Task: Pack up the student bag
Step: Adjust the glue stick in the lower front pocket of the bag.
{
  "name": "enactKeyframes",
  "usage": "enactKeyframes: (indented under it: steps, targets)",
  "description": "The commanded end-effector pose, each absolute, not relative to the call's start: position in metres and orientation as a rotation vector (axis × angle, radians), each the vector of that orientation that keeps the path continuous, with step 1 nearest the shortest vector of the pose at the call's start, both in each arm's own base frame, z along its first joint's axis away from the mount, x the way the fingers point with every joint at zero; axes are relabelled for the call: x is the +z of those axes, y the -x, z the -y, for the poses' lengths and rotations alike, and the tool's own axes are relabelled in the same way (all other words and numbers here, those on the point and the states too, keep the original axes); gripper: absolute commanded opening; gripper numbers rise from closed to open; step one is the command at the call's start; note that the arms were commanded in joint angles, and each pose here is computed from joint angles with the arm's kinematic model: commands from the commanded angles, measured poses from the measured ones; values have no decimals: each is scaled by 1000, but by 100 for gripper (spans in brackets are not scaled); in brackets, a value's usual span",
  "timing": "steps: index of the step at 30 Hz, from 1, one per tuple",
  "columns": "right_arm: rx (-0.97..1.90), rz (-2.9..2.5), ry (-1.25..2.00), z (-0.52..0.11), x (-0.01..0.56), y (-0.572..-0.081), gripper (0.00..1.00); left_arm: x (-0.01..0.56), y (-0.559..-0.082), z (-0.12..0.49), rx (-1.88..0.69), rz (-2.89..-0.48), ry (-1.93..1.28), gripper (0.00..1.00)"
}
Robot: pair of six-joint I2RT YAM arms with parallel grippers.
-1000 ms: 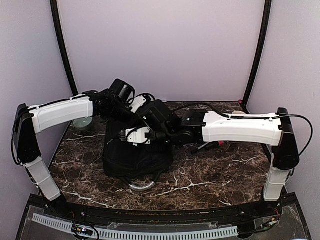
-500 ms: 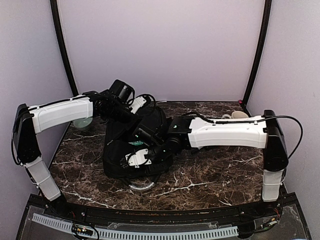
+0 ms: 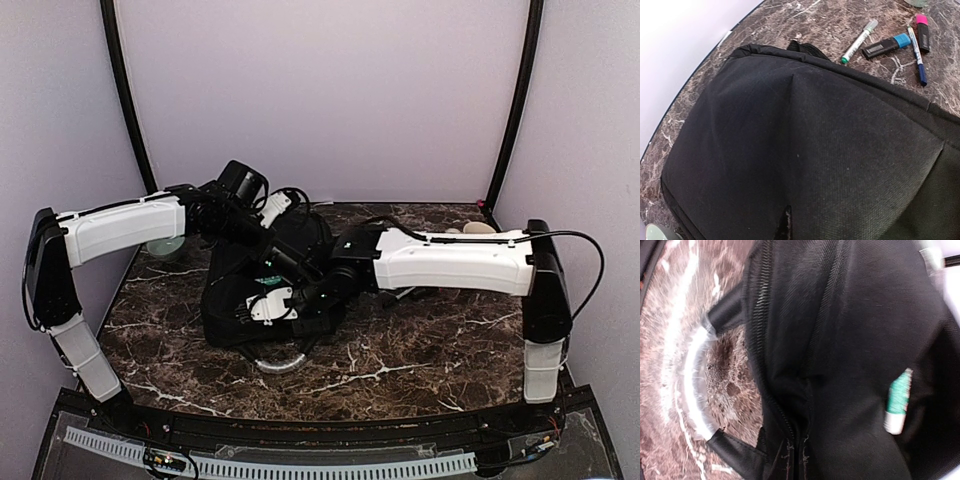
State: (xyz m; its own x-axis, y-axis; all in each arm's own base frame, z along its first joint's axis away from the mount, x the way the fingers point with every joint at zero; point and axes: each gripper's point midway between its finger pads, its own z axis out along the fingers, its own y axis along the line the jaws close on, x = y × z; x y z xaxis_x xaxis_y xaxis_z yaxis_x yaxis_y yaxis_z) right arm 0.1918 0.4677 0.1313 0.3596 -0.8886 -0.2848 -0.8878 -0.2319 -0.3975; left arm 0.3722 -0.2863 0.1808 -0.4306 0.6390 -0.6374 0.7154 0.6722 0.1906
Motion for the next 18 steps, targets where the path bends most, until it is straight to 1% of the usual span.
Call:
enactKeyframes:
  steps: [1,4,7,9,11,15,16,18]
  targets:
    - [109,-1375,1936,-464,247,-188,0,221,-386,271,-69,-2084,-936,7]
    - [139,-1327,1910,-456,277,-181,0,223,-395,250,104,-2067,-908,23]
    - [97,-1324,1901,-448,283,-185,0,234,-396,240,165,-2022,-889,31]
    - [84,-1336,1893,-445,280,-190,0,231,-394,237,183,-2018,-905,32]
    - [94,-1348,1901,-444,274,-189,0,227,-395,235,200,-2023,-915,27]
    - [150,-1364,1941,-444,258,-180,0,225,-395,243,155,-2031,-924,5]
    - [164,-1370,1965,-443,249,-176,0,227,-394,244,136,-2029,-922,1]
    - [187,-1383,2022,-439,229,-168,0,230,-391,248,94,-2021,-924,0]
